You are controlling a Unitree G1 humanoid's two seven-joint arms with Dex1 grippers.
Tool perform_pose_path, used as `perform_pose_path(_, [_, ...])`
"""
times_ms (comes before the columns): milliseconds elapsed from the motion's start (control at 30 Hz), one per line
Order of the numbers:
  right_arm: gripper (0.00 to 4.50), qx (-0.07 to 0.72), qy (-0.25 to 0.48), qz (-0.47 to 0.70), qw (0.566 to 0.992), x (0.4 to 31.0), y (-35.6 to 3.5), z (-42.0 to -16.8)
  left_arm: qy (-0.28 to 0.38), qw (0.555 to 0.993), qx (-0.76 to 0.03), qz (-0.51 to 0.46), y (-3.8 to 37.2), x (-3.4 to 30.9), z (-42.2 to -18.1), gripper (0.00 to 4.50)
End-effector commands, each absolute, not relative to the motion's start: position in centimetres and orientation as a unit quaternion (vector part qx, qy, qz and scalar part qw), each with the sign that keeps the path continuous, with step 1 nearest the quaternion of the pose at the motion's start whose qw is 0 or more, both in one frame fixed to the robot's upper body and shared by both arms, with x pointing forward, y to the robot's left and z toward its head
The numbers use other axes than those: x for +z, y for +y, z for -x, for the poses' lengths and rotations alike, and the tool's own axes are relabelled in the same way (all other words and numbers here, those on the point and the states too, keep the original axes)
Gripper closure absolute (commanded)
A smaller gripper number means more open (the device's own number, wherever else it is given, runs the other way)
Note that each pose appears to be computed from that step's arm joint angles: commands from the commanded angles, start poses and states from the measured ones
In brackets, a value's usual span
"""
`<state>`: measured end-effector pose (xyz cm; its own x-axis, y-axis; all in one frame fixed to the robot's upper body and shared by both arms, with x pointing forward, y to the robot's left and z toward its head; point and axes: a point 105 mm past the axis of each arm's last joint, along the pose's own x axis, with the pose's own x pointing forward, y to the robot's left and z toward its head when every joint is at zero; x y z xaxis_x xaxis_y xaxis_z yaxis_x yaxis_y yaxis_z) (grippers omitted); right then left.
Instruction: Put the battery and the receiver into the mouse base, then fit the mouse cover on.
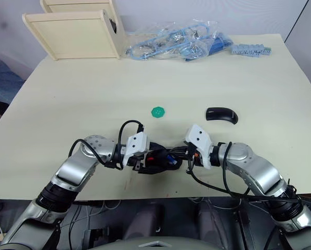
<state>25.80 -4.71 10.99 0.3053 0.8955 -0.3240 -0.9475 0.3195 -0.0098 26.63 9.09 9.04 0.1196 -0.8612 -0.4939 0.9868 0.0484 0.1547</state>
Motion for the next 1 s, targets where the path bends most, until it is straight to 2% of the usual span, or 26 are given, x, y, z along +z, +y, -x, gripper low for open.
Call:
perform_pose_path(33, [4.39,0.567,0.116,0.099,0.809,11.6,-5.0,-26.0,0.128,0.712,-0.650,-0.234,9.2,9.3,-26.5,1.53])
perform_pose_path(467, [4.39,0.552,0.200,0.148,0.796,6.3,-6.4,-25.8,0.128,0.713,-0.649,-0.234,9.2,9.3,-26.5,1.53])
perform_pose_path(633, [4.39,0.554,0.204,0.160,0.791,5.7,-6.3,-25.7,0.128,0.714,-0.648,-0.234,9.2,9.3,-26.5,1.53])
perform_pose_path(700, [4.39,0.553,0.188,0.150,0.798,6.4,-6.1,-26.0,0.128,0.714,-0.647,-0.233,9.2,9.3,-26.5,1.53])
perform_pose_path(800, [4.39,0.563,0.125,0.092,0.812,9.8,-5.6,-26.3,0.128,0.715,-0.647,-0.233,9.2,9.3,-26.4,1.53])
perform_pose_path(867, [4.39,0.569,0.108,0.065,0.812,11.0,-5.6,-26.1,0.127,0.715,-0.646,-0.234,9.2,9.3,-26.4,1.53])
perform_pose_path(1000, [4.39,0.561,0.085,0.084,0.819,12.8,-7.4,-25.9,0.125,0.715,-0.647,-0.235,9.1,9.3,-26.5,1.53])
